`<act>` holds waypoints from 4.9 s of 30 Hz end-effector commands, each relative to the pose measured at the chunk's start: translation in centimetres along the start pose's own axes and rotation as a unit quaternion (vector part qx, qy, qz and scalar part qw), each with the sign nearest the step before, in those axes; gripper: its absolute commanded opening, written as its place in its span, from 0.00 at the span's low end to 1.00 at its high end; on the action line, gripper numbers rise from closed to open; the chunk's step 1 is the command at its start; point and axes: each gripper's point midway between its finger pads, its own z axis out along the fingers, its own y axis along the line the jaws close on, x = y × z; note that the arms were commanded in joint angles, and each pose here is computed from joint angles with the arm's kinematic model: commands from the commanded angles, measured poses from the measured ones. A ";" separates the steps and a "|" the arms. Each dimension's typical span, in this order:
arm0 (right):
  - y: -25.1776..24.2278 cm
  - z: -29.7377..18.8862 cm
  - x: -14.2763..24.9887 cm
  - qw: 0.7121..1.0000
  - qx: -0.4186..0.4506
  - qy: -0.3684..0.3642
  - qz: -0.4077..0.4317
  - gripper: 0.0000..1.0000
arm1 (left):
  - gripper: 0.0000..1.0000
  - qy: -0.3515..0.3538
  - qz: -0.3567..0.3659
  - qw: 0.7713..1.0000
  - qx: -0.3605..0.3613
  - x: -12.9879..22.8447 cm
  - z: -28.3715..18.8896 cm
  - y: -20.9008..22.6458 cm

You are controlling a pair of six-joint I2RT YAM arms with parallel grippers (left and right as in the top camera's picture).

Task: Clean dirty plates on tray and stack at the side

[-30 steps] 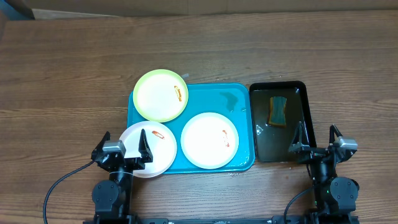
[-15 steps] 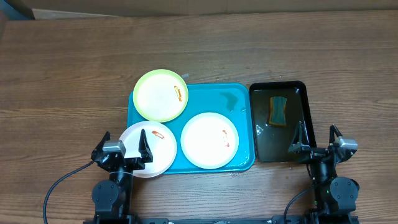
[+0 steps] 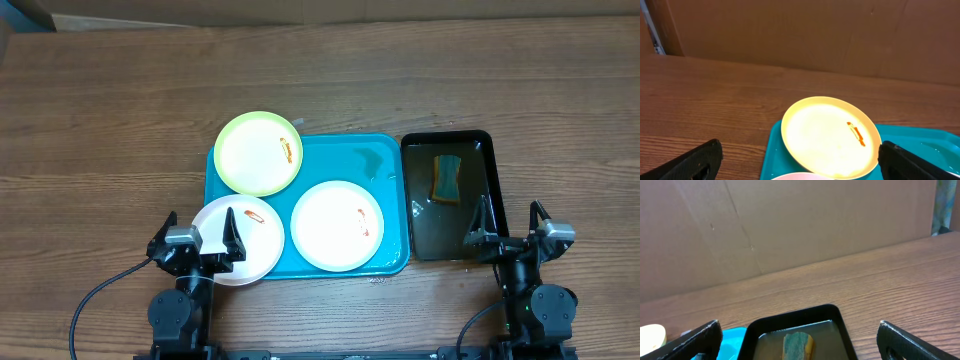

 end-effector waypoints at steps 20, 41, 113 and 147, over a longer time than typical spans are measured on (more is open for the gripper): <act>1.6 -1.6 -7.5 0.997 -0.004 -0.032 0.073 1.00 | 1.00 -0.002 0.008 1.000 0.004 0.0 0.0 -0.2; 8.2 6.6 -13.1 0.953 -0.044 0.297 0.050 1.00 | 1.00 -0.002 0.008 1.000 0.004 0.0 0.0 -0.2; 1.0 12.3 14.3 0.781 0.082 0.617 -0.050 0.43 | 1.00 -0.002 0.008 1.000 0.004 0.0 0.0 -0.2; 1.0 12.4 14.3 0.782 0.082 0.616 -0.050 0.10 | 1.00 -0.002 0.008 1.000 0.004 0.0 0.0 -0.2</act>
